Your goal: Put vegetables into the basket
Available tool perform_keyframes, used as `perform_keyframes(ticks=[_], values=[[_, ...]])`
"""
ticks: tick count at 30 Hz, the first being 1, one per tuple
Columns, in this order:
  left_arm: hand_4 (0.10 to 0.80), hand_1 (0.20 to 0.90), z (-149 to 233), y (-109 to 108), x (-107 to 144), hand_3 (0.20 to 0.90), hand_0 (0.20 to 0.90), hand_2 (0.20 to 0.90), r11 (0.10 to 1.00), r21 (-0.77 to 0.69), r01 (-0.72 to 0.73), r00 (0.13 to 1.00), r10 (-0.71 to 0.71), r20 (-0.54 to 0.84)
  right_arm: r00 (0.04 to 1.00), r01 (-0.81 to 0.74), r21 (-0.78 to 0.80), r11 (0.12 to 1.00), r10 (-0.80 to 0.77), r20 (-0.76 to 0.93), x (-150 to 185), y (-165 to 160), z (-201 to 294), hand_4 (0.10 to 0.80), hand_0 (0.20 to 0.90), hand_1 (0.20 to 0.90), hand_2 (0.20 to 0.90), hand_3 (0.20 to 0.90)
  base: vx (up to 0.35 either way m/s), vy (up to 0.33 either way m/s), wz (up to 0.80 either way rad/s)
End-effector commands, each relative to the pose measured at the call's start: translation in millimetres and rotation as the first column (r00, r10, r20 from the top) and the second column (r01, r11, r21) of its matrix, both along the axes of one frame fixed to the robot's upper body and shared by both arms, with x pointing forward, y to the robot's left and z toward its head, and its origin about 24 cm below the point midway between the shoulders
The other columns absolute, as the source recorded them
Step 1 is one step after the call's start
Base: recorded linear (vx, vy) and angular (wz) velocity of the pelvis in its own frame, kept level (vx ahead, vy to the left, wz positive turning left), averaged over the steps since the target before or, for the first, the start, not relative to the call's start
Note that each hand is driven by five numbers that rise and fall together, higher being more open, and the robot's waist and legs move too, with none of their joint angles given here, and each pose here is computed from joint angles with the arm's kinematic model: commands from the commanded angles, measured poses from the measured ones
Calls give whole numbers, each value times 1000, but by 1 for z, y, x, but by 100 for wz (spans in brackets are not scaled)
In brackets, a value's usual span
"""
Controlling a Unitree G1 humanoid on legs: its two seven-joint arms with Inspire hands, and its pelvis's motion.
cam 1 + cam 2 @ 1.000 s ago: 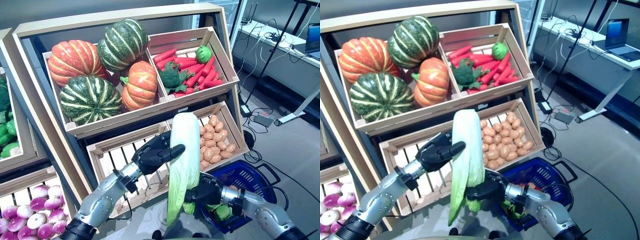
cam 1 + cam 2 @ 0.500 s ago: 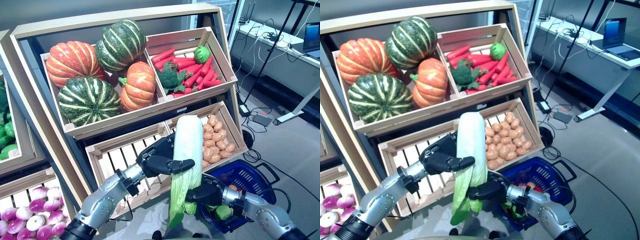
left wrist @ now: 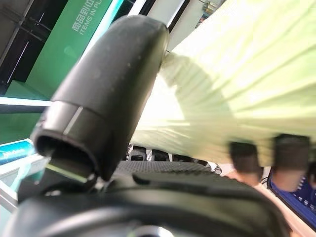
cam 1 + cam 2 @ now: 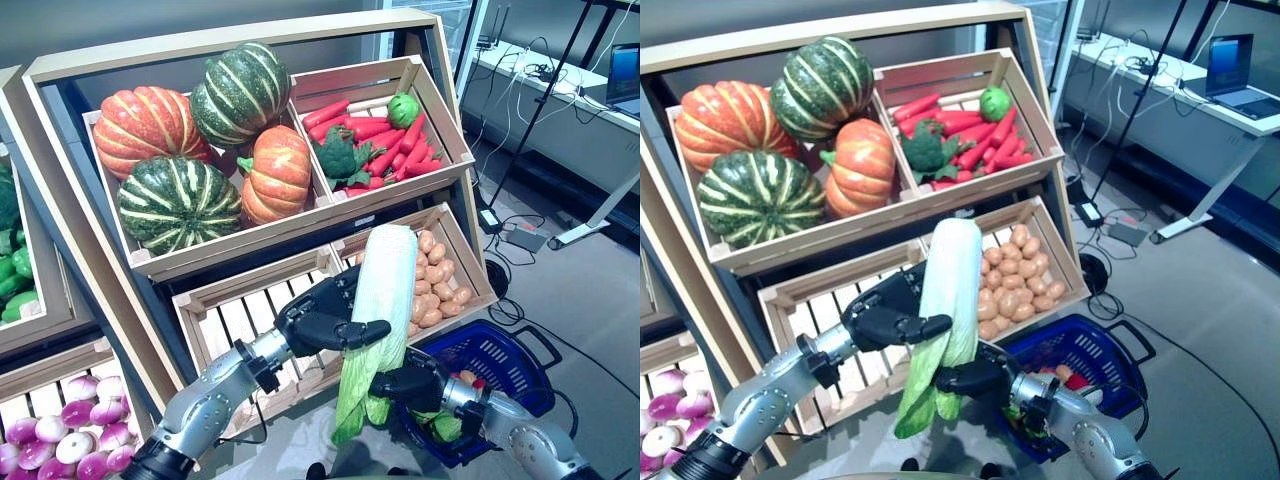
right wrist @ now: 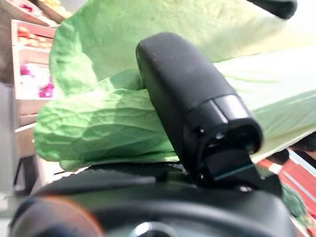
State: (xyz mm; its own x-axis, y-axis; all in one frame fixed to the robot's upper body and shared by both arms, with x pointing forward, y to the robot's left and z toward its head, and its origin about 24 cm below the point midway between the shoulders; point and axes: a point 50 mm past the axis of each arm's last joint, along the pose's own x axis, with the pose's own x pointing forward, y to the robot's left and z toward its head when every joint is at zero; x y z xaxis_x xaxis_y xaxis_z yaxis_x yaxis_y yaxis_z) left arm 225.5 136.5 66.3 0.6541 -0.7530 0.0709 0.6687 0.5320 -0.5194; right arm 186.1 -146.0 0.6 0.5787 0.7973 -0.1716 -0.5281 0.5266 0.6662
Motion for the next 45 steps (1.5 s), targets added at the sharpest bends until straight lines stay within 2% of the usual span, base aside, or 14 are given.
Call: perform_keyframes(ticks=[1, 6, 15, 22, 28, 31, 37, 40, 41, 45], values=[[800, 900, 22, 3, 2, 900, 900, 900, 996, -84, 8, 995, 0, 96, 931, 242, 272, 931, -302, 207, 35, -17, 55, 400, 300, 300, 300, 300, 44, -19, -2], [800, 900, 20, 14, 0, 900, 900, 900, 995, -87, -50, 995, 57, 83, 874, 398, 304, 866, -458, 163, 38, -34, 57, 400, 300, 300, 300, 300, 1, -1, -1], [800, 900, 28, 22, 7, 900, 900, 900, 981, -128, -144, 980, 160, 117, 706, 629, 395, 669, -705, 68, 47, -66, 60, 400, 300, 300, 300, 300, -6, 2, -4], [800, 900, 36, 36, 13, 900, 900, 900, 968, -111, -226, 955, 243, 173, 642, 699, 350, 624, -763, 76, 48, -82, 58, 400, 300, 300, 300, 300, -2, 2, 0], [800, 900, 40, 59, 18, 900, 900, 900, 936, -61, -347, 913, 352, 206, 556, 787, 268, 555, -827, 79, 47, -101, 52, 400, 300, 300, 300, 300, 0, 0, 0], [800, 900, 40, 70, 16, 900, 900, 900, 919, -69, -388, 898, 394, 194, 419, 888, 188, 419, -907, 43, 43, -118, 44, 400, 300, 300, 300, 300, 39, 3, 0], [800, 900, 34, 67, 12, 900, 900, 900, 911, -104, -400, 898, 412, 154, 160, 980, 129, 152, -986, -48, 35, -130, 37, 400, 300, 300, 300, 300, 33, 1, -1], [800, 900, 35, 66, 14, 900, 900, 900, 904, -149, -401, 893, 422, 156, 80, 985, 162, 59, -989, -127, 40, -135, 36, 400, 300, 300, 300, 300, -204, 40, -1], [800, 900, 36, 64, 19, 900, 900, 900, 903, -160, -399, 892, 423, 160, 29, 983, 182, -2, -986, -165, 46, -142, 37, 400, 300, 300, 300, 300, -318, 32, 0], [800, 900, 46, 59, 28, 900, 900, 900, 900, -190, -392, 881, 427, 206, -60, 974, 207, -91, -986, -153, 62, -159, 51, 400, 300, 300, 300, 300, -256, 31, 1]])
